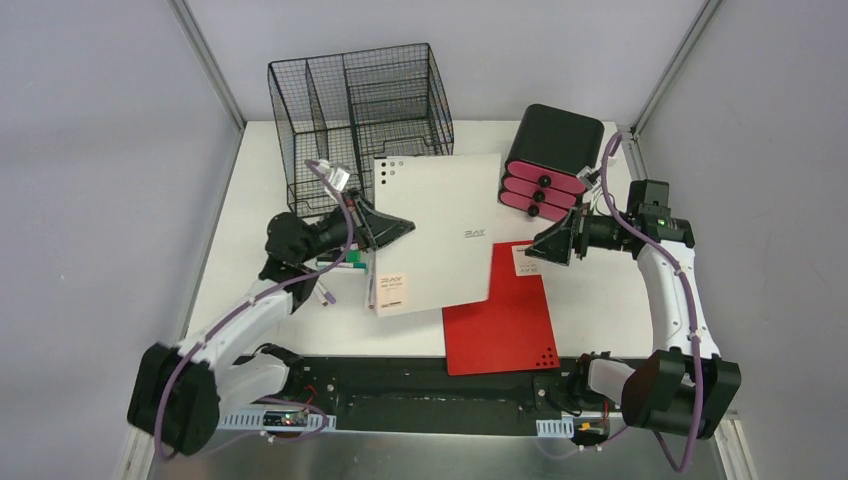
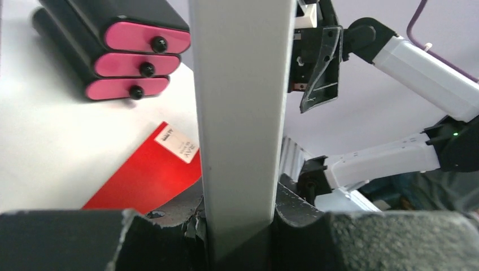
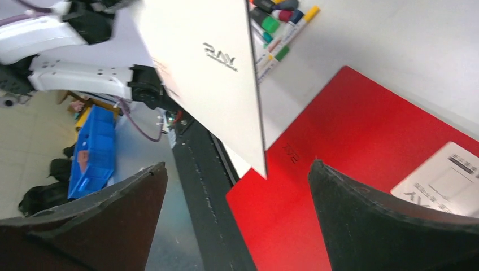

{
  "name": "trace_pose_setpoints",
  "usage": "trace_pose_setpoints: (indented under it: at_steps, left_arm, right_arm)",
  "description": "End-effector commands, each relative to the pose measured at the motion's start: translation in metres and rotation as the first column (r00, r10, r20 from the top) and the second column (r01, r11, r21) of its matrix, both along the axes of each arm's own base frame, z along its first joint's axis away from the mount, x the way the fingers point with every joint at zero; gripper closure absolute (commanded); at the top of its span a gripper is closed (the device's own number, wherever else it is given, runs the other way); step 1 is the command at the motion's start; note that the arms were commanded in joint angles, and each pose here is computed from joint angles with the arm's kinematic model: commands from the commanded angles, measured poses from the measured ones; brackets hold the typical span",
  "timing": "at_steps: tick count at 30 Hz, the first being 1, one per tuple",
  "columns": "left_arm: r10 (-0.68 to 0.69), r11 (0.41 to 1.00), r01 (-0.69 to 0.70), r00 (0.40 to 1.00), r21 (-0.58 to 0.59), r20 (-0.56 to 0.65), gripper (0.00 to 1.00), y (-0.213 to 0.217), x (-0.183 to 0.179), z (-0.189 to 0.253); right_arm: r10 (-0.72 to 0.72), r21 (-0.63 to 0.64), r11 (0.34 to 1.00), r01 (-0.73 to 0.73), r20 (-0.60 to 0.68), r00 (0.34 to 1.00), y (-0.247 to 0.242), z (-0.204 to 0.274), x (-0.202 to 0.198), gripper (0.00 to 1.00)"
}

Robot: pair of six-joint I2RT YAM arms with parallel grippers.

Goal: Organize the desk
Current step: Pick up the folder from the center of the board, then place the folder in the storage box.

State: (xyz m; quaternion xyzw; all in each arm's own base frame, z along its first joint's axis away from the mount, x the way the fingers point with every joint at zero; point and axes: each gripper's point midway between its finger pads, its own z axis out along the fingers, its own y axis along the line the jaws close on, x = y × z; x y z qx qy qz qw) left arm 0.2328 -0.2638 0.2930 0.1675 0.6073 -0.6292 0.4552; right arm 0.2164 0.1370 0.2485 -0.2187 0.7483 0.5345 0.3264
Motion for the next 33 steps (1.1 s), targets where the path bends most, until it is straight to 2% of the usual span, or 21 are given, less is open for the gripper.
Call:
trace_pose_setpoints:
  at_steps: [1, 5, 10, 14, 18, 20, 27, 33]
  left_arm:
    - [0.167, 0.975, -0.181, 0.979, 0.126, 0.115, 1.0, 0.032, -0.002, 0.021]
    - [0.346, 0.905, -0.384, 0.914, 0.183, 0.212, 1.0, 0.066, -0.006, 0.03]
    - [0.487, 0.816, -0.538, 0.837, 0.21, 0.251, 1.0, 0.095, 0.0, 0.047]
    - [0.631, 0.702, -0.691, 0.716, 0.173, 0.3, 1.0, 0.123, 0.014, 0.072]
    - [0.763, 0.565, -0.824, 0.536, 0.029, 0.361, 1.0, 0.157, 0.018, 0.107]
    - [0.806, 0.497, -0.868, 0.459, -0.005, 0.373, 1.0, 0.172, 0.02, 0.117]
    - [0.856, 0.301, -0.954, 0.268, -0.004, 0.442, 1.0, 0.21, 0.024, 0.14]
    - [0.818, 0.145, -0.989, 0.129, 0.016, 0.56, 1.0, 0.232, 0.033, 0.161]
  right_arm:
    - [-0.055, -0.156, 0.986, 0.066, 0.075, 0.996, -0.013, -0.008, 0.008, 0.01]
    - [-0.083, -0.205, 0.974, 0.097, 0.075, 0.994, -0.019, -0.014, 0.013, 0.01]
    - [-0.083, -0.199, 0.975, 0.094, 0.063, 0.995, -0.018, -0.016, 0.012, 0.01]
    - [-0.085, -0.201, 0.975, 0.095, 0.06, 0.995, -0.018, -0.016, 0.012, 0.01]
    - [-0.086, -0.204, 0.974, 0.096, 0.058, 0.995, -0.019, -0.017, 0.012, 0.01]
    - [-0.089, -0.206, 0.974, 0.099, 0.06, 0.994, -0.019, -0.017, 0.012, 0.01]
    - [-0.087, -0.205, 0.974, 0.099, 0.065, 0.994, -0.019, -0.014, 0.011, 0.01]
    - [-0.086, -0.202, 0.974, 0.1, 0.077, 0.993, -0.018, -0.011, 0.008, 0.01]
